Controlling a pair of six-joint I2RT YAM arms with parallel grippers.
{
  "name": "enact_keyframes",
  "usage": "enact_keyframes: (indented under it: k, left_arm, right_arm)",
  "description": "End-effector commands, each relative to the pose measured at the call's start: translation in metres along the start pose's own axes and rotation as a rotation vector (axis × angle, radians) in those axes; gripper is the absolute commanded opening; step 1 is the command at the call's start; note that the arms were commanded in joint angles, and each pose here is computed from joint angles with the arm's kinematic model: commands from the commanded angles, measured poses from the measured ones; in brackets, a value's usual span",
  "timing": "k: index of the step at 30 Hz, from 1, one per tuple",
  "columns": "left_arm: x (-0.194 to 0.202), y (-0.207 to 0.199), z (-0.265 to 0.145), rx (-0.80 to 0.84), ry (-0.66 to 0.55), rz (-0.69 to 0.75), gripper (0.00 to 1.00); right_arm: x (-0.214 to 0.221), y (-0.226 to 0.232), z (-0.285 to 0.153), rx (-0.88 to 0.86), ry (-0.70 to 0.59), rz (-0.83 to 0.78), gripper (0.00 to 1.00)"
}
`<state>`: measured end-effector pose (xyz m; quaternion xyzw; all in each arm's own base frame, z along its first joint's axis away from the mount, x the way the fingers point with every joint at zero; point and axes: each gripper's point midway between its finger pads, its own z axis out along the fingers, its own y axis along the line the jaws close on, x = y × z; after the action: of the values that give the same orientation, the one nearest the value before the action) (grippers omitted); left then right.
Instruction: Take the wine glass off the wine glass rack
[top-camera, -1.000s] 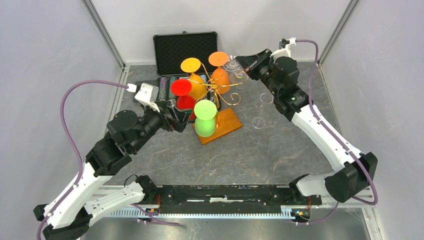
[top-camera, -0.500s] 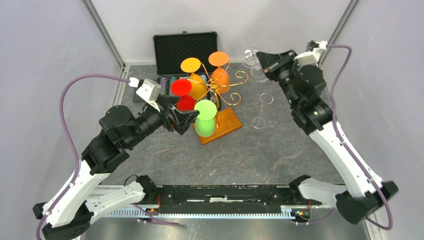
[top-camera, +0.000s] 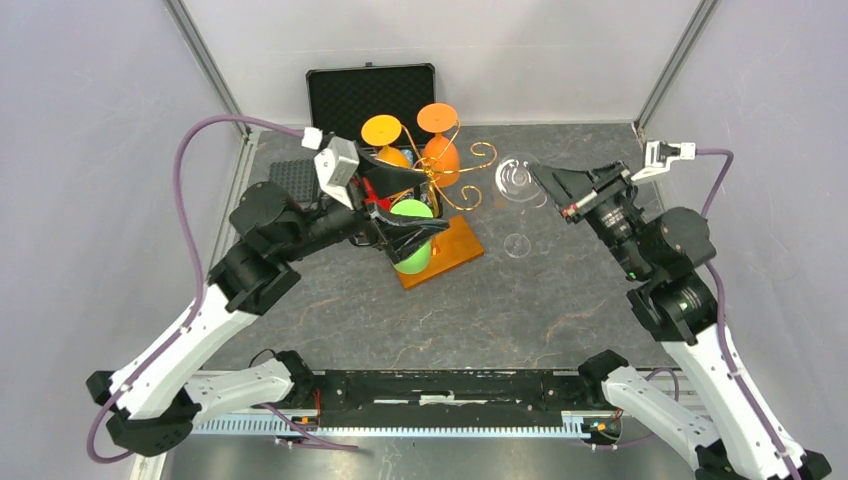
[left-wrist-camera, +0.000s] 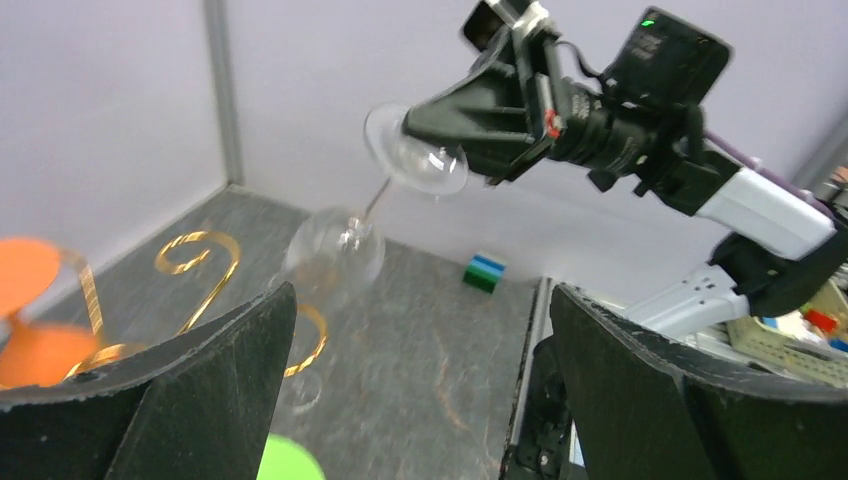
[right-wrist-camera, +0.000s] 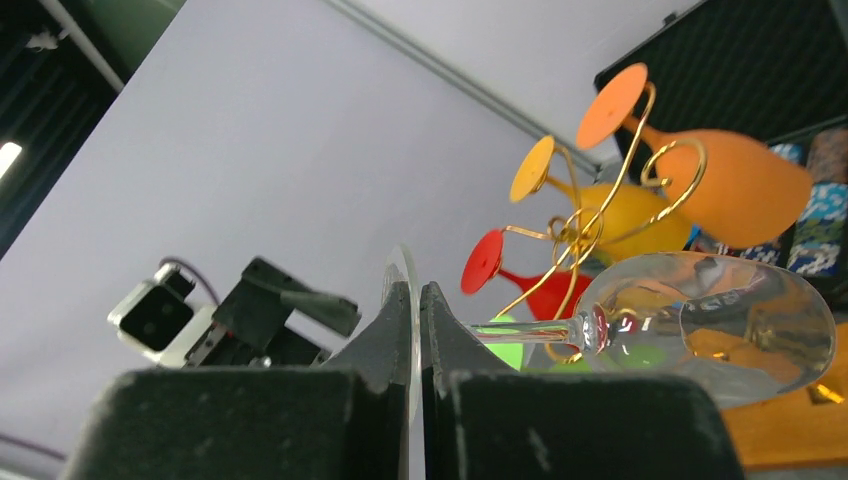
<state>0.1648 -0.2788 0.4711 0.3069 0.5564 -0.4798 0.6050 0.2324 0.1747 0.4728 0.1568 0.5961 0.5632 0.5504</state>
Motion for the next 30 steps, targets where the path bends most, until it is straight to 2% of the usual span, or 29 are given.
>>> enact_keyframes:
  k: [1, 4, 6, 8, 14, 17, 23, 27, 30]
  left_arm:
    - [-0.016, -0.043, 0.025, 0.302, -0.112, 0.143, 1.00]
    - [-0.019, -0.045, 0.047, 0.331, -0.145, 0.164, 0.94]
    - [-0.018, -0.042, 0.062, 0.329, -0.135, 0.150, 0.86]
    - [-0.006, -0.038, 0.073, 0.332, -0.094, 0.160, 0.84]
    - [0.017, -0.048, 0.081, 0.456, -0.081, 0.327, 0.84]
    - [0.029, -0.057, 0.080, 0.553, -0.082, 0.424, 0.78]
    - [0.042, -0.048, 0.096, 0.542, -0.063, 0.465, 0.62]
    - [0.047, -0.040, 0.109, 0.489, -0.056, 0.446, 0.56]
    - [0.049, -0.041, 0.114, 0.488, -0.052, 0.411, 0.41]
  right_arm:
    - [0.005, 0.037, -0.029, -0.138, 0.055, 0.081, 0.00]
    - [0.011, 0.044, -0.041, -0.171, 0.092, 0.112, 0.00]
    - [0.012, 0.051, -0.046, -0.205, 0.105, 0.131, 0.00]
    - [0.011, 0.060, -0.051, -0.232, 0.112, 0.139, 0.00]
    - [0.014, 0.066, -0.052, -0.245, 0.146, 0.152, 0.00]
    - [0.017, 0.065, -0.049, -0.245, 0.160, 0.163, 0.00]
    - [0.021, 0.062, -0.045, -0.237, 0.176, 0.177, 0.00]
    - [0.020, 0.062, -0.044, -0.238, 0.172, 0.174, 0.00]
    - [0.019, 0.059, -0.042, -0.229, 0.165, 0.171, 0.00]
